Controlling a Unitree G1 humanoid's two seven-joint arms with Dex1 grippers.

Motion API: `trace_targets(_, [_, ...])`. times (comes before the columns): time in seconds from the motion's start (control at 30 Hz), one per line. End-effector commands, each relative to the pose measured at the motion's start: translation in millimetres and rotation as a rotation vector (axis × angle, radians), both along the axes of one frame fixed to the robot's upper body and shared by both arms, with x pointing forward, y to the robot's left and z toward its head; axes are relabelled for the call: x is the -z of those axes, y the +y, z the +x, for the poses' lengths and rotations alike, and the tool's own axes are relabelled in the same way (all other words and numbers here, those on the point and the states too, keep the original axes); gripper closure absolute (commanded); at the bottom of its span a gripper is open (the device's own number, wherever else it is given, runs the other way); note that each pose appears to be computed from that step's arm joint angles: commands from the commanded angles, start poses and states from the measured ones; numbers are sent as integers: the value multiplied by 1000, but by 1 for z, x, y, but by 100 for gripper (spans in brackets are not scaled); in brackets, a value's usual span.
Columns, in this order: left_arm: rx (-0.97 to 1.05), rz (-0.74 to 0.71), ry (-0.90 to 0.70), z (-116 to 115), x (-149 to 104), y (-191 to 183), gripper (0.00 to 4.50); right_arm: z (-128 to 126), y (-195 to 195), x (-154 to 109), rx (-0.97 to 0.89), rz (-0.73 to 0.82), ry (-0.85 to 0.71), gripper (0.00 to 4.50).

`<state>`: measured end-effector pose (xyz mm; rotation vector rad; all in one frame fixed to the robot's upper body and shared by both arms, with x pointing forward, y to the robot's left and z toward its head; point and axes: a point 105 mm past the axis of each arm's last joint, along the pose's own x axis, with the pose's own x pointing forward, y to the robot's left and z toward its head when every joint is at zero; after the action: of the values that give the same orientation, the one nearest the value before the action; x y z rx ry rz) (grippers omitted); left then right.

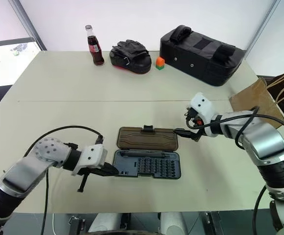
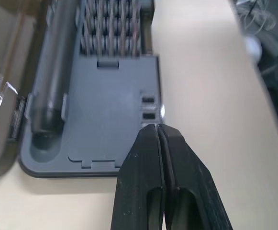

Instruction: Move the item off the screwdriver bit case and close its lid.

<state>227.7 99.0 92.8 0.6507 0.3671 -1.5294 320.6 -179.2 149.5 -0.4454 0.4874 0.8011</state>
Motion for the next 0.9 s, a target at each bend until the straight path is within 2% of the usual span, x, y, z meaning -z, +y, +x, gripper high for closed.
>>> trace_targets(0.03, [-25,6,-25,7,4,-5,446,4,4,-12,-29,-14,-53,0])
trace_targets(0.2, [-44,-17,-38,17,1,-8,446,8,8,-13,-45,-8,-55,0])
trace_targets(0.4, [-38,65,-41,18,16,1,446,15,21,-9,-68,11,-42,0])
trace_targets(0.47, [-41,113,-89,23,21,5,446,19,26,-7,-80,7,-41,0])
trace_targets(0.63, [-42,152,-101,24,25,9,446,31,36,6,-121,-49,-7,0])
trace_targets(0.83, [-65,133,-85,23,22,6,446,46,40,19,-145,-96,58,0])
trace_targets(0.9, [-70,132,-88,24,21,6,450,48,41,27,-163,-115,83,57])
